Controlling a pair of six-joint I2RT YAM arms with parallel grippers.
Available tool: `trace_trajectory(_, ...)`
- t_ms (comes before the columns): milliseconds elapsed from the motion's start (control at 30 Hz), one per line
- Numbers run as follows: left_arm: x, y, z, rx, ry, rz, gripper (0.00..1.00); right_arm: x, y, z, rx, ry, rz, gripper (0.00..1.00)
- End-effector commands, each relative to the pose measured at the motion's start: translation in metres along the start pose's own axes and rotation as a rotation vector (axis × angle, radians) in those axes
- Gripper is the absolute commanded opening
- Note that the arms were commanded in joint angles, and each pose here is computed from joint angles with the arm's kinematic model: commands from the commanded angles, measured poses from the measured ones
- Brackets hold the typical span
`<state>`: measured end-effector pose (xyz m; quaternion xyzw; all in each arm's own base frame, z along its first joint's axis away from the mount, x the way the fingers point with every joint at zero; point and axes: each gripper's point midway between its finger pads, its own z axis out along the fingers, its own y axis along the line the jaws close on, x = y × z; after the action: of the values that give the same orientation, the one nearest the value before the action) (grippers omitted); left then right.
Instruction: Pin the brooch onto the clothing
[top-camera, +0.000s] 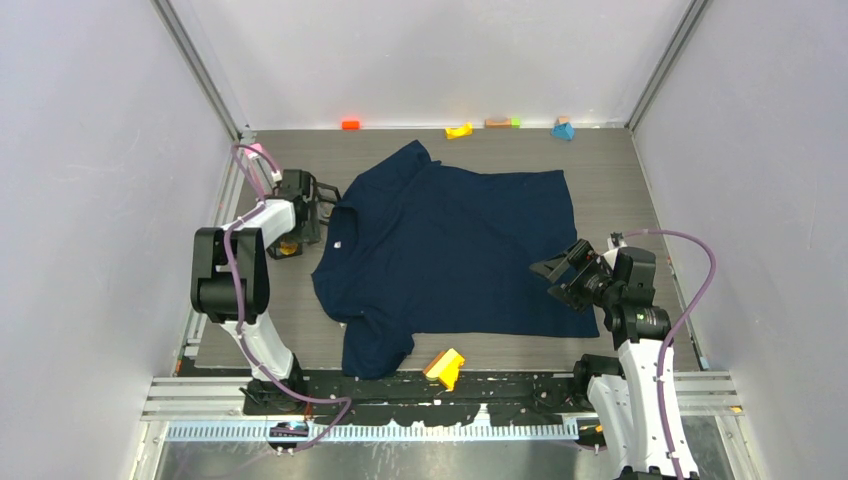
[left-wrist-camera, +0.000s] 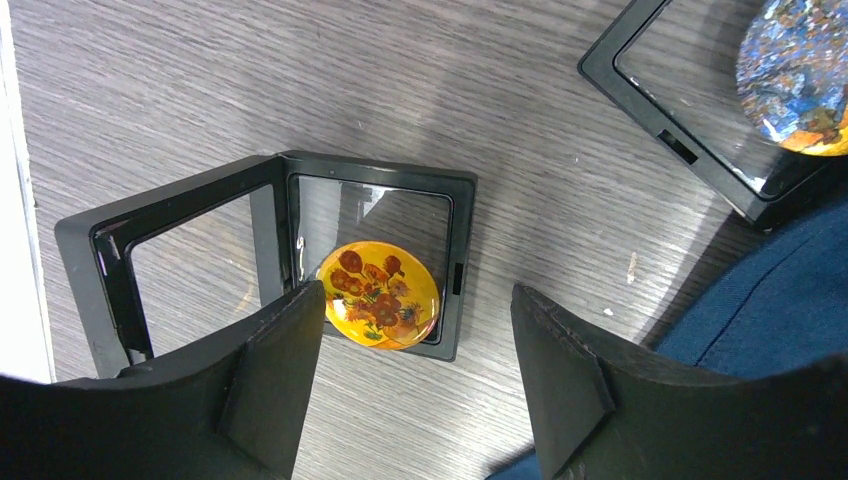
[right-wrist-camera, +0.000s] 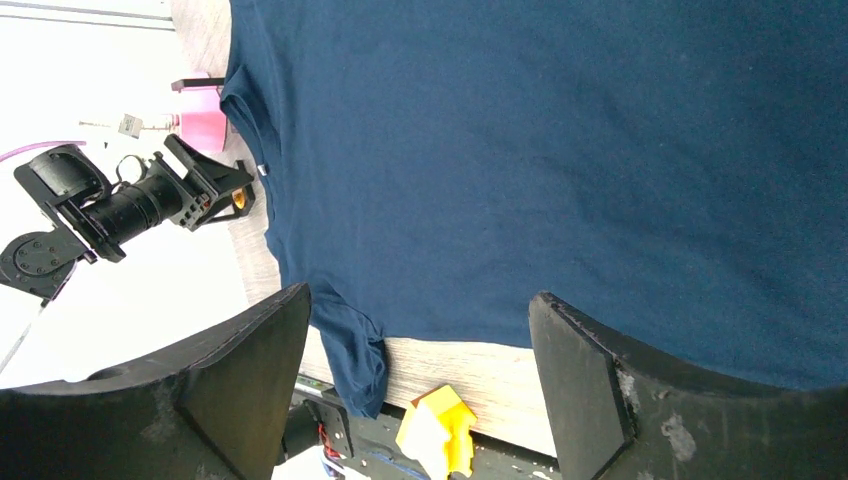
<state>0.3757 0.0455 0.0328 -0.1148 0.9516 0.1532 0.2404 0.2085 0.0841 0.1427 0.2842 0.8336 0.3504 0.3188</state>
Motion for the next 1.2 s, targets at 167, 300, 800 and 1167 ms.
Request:
trace_trajectory(167, -0.013, -0.002, 0.003, 0.017, -0.014, -0.011, 0.7, 0.0, 0.004, 0.003, -0.031, 0.006, -0.007, 0.86)
trace_trajectory(300, -0.013, -0.005, 0.0, 0.034, -0.018, -0.018, 0.63, 0.001, 0.002, 0.004, -0.026, 0.008, -0.005, 0.86)
trace_trajectory(800, -0.027, 0.011, -0.029, -0.011, -0.111, -0.05, 0.6, 0.003, -0.001, 0.006, -0.021, 0.013, 0.001, 0.84)
trace_trajectory(1167, -0.015, 0.01, -0.012, -0.034, -0.032, -0.038, 0.65, 0.003, 0.001, 0.004, -0.026, 0.02, -0.004, 0.84)
